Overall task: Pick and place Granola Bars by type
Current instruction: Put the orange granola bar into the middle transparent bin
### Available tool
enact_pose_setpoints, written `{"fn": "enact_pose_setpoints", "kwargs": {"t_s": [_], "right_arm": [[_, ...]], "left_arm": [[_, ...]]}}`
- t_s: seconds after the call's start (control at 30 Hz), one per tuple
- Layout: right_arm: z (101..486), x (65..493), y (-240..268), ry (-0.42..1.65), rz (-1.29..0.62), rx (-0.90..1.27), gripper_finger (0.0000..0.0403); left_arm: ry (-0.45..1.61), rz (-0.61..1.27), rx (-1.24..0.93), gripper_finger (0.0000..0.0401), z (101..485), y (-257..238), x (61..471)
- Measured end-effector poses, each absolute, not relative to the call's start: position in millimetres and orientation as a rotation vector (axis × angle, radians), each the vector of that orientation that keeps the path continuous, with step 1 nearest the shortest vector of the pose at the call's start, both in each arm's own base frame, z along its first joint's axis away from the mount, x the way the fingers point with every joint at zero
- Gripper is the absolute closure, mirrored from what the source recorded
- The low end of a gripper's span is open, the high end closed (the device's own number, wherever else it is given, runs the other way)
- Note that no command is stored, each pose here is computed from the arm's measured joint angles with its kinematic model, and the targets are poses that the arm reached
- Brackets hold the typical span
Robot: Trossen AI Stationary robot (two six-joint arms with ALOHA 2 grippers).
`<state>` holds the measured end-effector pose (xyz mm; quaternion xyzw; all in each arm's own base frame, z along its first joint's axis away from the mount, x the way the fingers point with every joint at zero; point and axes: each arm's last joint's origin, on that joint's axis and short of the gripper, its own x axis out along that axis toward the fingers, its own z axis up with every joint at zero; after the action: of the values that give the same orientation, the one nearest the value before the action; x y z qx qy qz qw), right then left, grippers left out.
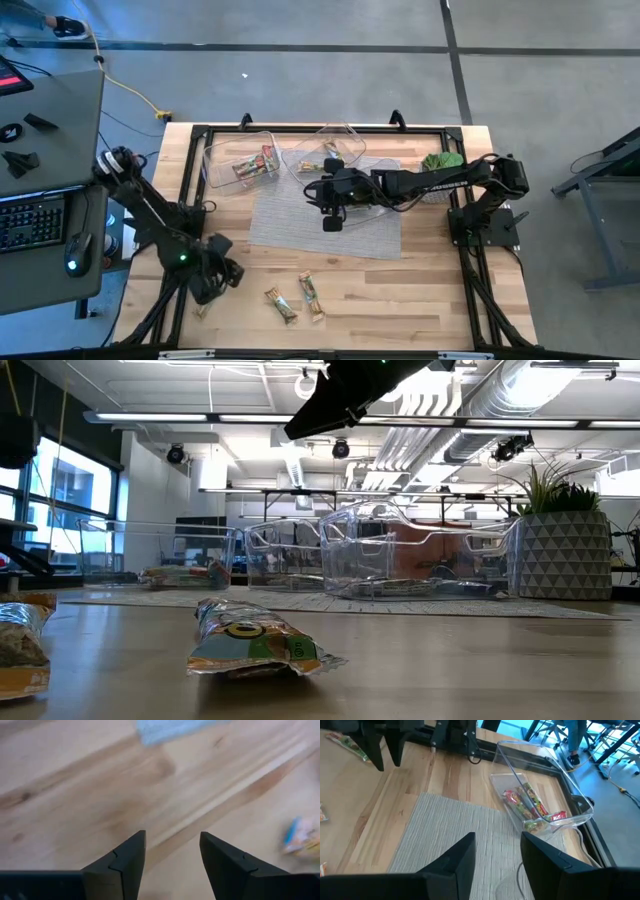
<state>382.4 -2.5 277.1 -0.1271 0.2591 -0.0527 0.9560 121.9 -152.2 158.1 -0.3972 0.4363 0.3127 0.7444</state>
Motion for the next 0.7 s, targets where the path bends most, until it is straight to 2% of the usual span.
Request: {"fn": "enact_pose_setpoints", "kwargs": {"t_s": [0.33,0.5,0.7], "right_arm": [[277.6,382.6,-2.5,0.521,-0.107,-0.258,0.0263],[277.5,382.6,-2.5,0.521,-0.105,-0.265,0.0263],[277.5,382.6,-2.6,0.522,-0.105,-0.268,0.0263]], "left_arm": [[1.433,0.558,-0.905,0.0219,161.7,-153.7,128.5],[1.544,0.507,-0.939,0.0219,162.5,-157.9,126.9],[1.552,0.525,-0.963,0.0219,162.6,-158.1,126.8]]}}
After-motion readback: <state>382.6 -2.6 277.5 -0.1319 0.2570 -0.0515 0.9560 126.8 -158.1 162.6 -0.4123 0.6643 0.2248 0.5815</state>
